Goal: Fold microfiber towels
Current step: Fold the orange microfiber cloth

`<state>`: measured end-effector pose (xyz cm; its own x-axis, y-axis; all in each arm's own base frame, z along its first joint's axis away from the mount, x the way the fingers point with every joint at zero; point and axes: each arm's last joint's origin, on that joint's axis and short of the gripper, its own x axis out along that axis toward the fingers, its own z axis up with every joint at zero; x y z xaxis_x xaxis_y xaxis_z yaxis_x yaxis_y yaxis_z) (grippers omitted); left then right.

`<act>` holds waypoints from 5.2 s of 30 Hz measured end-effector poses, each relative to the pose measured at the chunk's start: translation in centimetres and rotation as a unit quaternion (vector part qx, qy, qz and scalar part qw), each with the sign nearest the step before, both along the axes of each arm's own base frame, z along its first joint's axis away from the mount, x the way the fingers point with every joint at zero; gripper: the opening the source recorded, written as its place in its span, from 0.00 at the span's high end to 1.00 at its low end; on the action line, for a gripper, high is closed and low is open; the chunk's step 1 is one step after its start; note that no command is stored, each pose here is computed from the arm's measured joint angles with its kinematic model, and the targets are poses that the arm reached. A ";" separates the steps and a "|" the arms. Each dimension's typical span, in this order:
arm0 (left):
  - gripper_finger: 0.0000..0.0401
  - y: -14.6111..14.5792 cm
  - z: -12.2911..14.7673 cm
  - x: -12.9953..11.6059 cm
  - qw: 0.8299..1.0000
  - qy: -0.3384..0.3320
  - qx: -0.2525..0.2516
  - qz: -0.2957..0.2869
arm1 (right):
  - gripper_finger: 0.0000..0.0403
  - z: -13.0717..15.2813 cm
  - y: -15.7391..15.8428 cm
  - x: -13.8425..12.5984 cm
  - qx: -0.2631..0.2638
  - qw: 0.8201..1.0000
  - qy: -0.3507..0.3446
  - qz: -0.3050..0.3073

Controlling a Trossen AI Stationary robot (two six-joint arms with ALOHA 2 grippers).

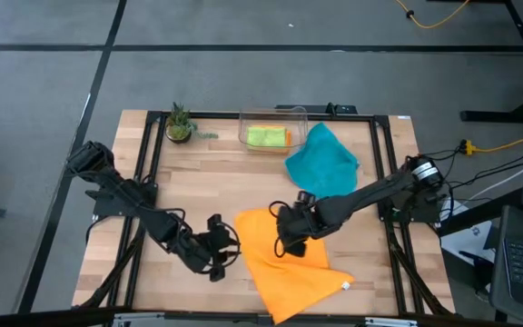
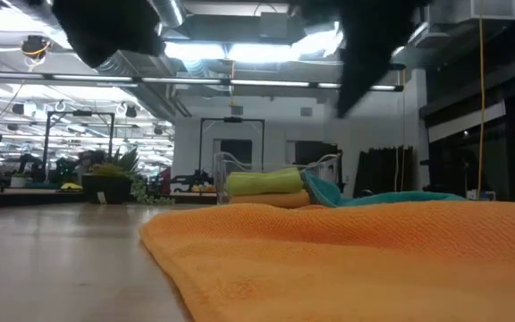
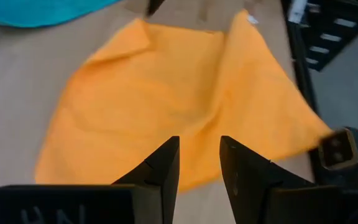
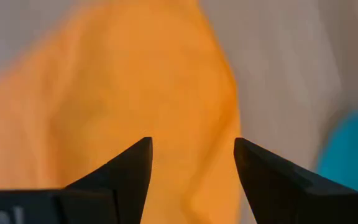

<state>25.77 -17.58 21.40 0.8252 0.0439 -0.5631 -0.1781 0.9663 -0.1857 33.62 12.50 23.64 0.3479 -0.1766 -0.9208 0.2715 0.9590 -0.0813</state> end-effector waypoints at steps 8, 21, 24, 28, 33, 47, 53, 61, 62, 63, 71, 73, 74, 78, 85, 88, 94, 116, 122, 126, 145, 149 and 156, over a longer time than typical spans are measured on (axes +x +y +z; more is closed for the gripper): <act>0.73 2.4 0.0 1.5 0.998 -0.007 0.009 0.056 | 0.43 -0.5 0.5 -4.8 -0.055 0.981 0.182 -0.024; 0.73 9.5 -1.5 5.9 0.995 0.028 -0.061 0.069 | 0.43 -6.4 0.5 -10.5 -0.119 0.932 0.340 0.043; 0.73 10.9 -2.8 6.9 0.996 0.050 -0.068 0.036 | 0.43 -6.7 -0.2 -11.2 -0.106 0.920 0.376 0.017; 0.73 11.8 -5.1 7.6 0.993 0.093 -0.077 0.009 | 0.43 -6.7 -0.5 -11.6 -0.100 0.916 0.388 -0.017; 0.73 11.7 -7.5 7.0 0.985 0.168 -0.041 0.023 | 0.43 -6.4 0.0 -10.9 -0.079 0.931 0.354 -0.051; 0.73 8.8 -8.5 2.3 0.937 0.315 0.017 0.152 | 0.43 -6.9 1.0 -6.2 -0.127 0.988 0.085 0.013; 0.73 8.1 -8.6 1.4 0.920 0.329 -0.018 0.212 | 0.43 -6.6 0.8 -4.9 -0.176 0.984 0.000 0.002; 0.73 7.3 -8.0 0.5 0.914 0.347 0.000 0.209 | 0.43 -6.4 1.2 -3.9 -0.147 0.988 -0.049 -0.009; 0.73 7.0 -7.5 0.6 0.918 0.344 0.010 0.197 | 0.43 -6.4 1.3 -3.8 -0.145 0.988 -0.054 -0.009; 0.73 6.6 -6.8 0.9 0.925 0.333 0.021 0.183 | 0.43 -6.4 1.3 -3.8 -0.143 0.988 -0.057 -0.010; 0.73 5.7 -2.5 5.8 0.983 0.172 0.050 0.046 | 0.43 -6.3 1.5 -3.4 -0.132 0.988 -0.076 -0.013; 0.73 6.0 -2.4 6.4 0.986 0.155 0.047 0.043 | 0.43 -6.3 1.5 -3.4 -0.131 0.988 -0.078 -0.014; 0.73 6.3 -2.6 6.6 0.985 0.156 0.049 0.048 | 0.43 -6.3 1.5 -3.4 -0.130 0.988 -0.079 -0.014; 0.73 7.5 -4.4 7.3 0.978 0.188 0.059 0.068 | 0.43 -6.3 1.6 -3.2 -0.123 0.988 -0.086 -0.014; 0.73 7.5 -7.2 7.3 0.963 0.266 0.032 0.036 | 0.43 -6.3 1.7 -3.2 -0.117 0.989 -0.086 -0.013; 0.73 6.6 -7.7 6.9 0.957 0.289 0.015 0.012 | 0.43 -6.3 1.7 -3.1 -0.116 0.989 -0.088 -0.013; 0.73 7.5 -8.5 5.7 0.934 0.333 0.059 0.115 | 0.43 -6.2 1.8 -3.0 -0.110 0.989 -0.094 -0.014; 0.73 12.1 -8.7 4.9 0.884 0.389 0.076 0.247 | 0.43 -6.2 1.8 -2.9 -0.105 0.989 -0.098 -0.014; 0.73 13.0 -8.8 4.7 0.873 0.399 0.124 0.250 | 0.43 -6.2 1.8 -2.9 -0.105 0.990 -0.098 -0.014; 0.73 13.7 -8.8 4.8 0.872 0.401 0.145 0.242 | 0.43 -6.2 1.8 -2.9 -0.105 0.989 -0.098 -0.014; 0.73 7.7 -2.1 6.3 0.919 0.313 0.164 0.174 | 0.43 -6.1 2.0 -2.6 -0.087 0.990 -0.114 -0.014; 0.73 6.3 -1.6 6.2 0.927 0.299 0.164 0.157 | 0.43 -6.0 2.1 -2.5 -0.082 0.989 -0.120 -0.014; 0.73 4.8 -1.6 5.7 0.932 0.291 0.167 0.138 | 0.43 -6.0 2.2 -2.4 -0.077 0.989 -0.125 -0.014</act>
